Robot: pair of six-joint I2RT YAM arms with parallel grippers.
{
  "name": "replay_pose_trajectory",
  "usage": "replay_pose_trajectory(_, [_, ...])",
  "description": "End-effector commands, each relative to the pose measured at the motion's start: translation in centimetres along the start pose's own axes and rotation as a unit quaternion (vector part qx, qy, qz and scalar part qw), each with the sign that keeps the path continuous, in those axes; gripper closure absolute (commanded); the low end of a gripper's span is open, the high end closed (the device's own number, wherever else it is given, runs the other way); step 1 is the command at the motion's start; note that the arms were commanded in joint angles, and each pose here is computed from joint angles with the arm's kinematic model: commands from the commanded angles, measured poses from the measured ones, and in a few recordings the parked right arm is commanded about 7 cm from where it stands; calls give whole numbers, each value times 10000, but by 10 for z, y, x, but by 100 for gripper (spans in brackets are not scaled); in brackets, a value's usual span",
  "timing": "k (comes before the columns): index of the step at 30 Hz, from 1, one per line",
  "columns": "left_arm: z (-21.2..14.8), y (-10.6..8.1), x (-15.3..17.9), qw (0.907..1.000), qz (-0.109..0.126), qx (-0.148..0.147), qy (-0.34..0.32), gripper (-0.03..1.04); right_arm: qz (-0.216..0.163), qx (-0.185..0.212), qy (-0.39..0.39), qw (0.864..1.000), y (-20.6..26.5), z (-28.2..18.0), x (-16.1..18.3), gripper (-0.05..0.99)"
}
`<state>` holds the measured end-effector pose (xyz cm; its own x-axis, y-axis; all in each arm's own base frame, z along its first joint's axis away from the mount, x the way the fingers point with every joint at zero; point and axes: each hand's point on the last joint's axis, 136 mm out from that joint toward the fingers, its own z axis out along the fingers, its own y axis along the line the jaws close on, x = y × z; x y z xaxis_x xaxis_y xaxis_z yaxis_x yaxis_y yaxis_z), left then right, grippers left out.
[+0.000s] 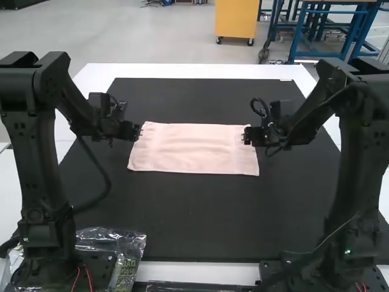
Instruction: Fold the towel.
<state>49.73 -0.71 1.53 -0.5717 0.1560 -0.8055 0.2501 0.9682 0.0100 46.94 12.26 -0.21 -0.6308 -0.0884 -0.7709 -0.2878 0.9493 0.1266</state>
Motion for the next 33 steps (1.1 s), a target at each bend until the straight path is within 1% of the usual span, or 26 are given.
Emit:
replay_pose_trajectory(1, [7,-6,-15,9997,173,91,-162,6,-134,6,-167,9998,4,7,-15,3])
replay_pose_trajectory(6, [15,-5,-16,9997,170,90,-160,6,-134,6,-167,9998,3,16,-16,3])
replay_pose_trajectory(15, [26,-4,-7,9998,145,110,-66,6,-172,8,-182,9997,2,32,-21,3])
replay_pose_trajectory(19, [32,-3,-4,9998,141,113,-51,7,-340,78,-140,9993,4,35,-19,3])
replay_pose_trajectory(27, [40,-2,2,9999,122,101,-33,8,-413,74,-38,9991,6,38,-11,3])
replay_pose_trajectory(28, [41,-2,3,9999,122,101,-33,8,-457,74,-22,9989,6,39,-10,7])
replay_pose_trajectory(29, [42,-1,3,9999,126,98,-48,10,-506,69,1,9987,7,39,-8,19])
replay_pose_trajectory(30, [43,-1,5,9999,128,89,-54,18,-559,14,24,9984,8,39,-6,44])
replay_pose_trajectory(31, [45,-1,8,9999,124,92,-39,36,-679,-85,25,9977,12,39,-5,78])
replay_pose_trajectory(32, [47,-1,11,9999,111,96,-17,62,-764,-146,16,9970,14,39,-5,97])
replay_pose_trajectory(33, [49,0,13,9999,77,89,-24,91,-773,-156,22,9969,13,39,-5,96])
